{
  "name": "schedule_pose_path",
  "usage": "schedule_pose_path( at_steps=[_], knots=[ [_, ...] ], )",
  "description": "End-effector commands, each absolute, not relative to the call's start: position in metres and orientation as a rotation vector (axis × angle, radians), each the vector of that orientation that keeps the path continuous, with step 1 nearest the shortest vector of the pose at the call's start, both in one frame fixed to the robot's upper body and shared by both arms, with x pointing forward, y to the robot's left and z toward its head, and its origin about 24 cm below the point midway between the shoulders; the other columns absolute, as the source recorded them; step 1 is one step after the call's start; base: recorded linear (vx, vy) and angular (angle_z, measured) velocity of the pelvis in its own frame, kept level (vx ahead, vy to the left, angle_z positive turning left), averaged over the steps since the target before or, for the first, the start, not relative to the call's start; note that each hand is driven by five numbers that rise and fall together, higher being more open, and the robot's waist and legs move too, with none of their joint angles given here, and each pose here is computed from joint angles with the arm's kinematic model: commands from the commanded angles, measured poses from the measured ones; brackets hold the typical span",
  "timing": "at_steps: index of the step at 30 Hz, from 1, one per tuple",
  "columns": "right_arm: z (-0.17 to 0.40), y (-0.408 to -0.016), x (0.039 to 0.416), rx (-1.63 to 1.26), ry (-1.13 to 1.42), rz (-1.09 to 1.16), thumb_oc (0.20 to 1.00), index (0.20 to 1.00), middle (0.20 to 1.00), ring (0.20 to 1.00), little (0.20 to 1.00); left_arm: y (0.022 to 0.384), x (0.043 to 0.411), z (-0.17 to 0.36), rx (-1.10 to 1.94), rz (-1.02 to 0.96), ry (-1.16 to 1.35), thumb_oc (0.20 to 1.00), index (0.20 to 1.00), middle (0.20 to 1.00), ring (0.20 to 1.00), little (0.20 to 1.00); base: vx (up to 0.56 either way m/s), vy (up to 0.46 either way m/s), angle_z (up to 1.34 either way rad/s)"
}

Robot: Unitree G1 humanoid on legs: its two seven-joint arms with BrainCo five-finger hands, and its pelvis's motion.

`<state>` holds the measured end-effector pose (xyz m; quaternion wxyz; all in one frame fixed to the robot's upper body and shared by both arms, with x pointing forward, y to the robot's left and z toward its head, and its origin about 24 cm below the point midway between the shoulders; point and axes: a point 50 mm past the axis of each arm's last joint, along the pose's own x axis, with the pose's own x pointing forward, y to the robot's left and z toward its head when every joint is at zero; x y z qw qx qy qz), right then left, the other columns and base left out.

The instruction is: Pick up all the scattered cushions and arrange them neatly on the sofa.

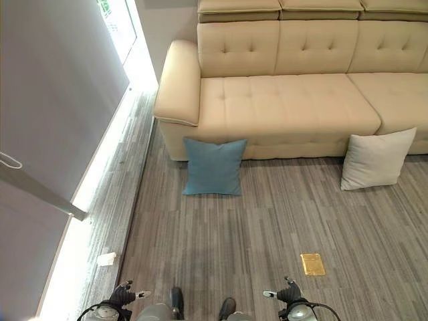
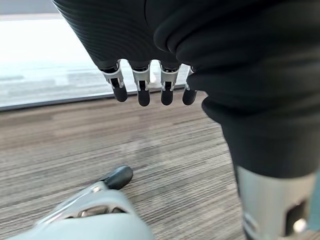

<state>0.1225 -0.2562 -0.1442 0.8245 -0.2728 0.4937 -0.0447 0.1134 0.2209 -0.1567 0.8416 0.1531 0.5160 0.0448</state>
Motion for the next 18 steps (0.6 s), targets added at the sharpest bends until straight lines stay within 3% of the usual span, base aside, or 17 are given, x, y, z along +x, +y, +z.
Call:
schedule_pose_path(
  at_steps=[1, 9, 18],
  knots=[
    [-0.144, -0.253, 0.126, -0.626, 1.040, -0.063, 1.000, 1.000, 1.000, 1.000, 1.000, 0.225, 0.117, -0.156, 0.360, 0.103, 1.084, 1.000, 1.000, 1.000, 1.000, 1.000, 0.10, 0.068, 0.09],
    [-0.146, -0.245, 0.129, -0.661, 1.043, -0.008, 1.000, 1.000, 1.000, 1.000, 1.000, 0.233, 0.103, -0.158, 0.374, 0.119, 1.131, 1.000, 1.000, 1.000, 1.000, 1.000, 0.09, 0.081, 0.00],
    [-0.142, -0.243, 0.140, -0.677, 1.008, 0.014, 1.000, 1.000, 1.000, 1.000, 1.000, 0.243, 0.114, -0.152, 0.403, 0.124, 1.097, 1.000, 1.000, 1.000, 1.000, 1.000, 0.08, 0.133, -0.10]
  ],
)
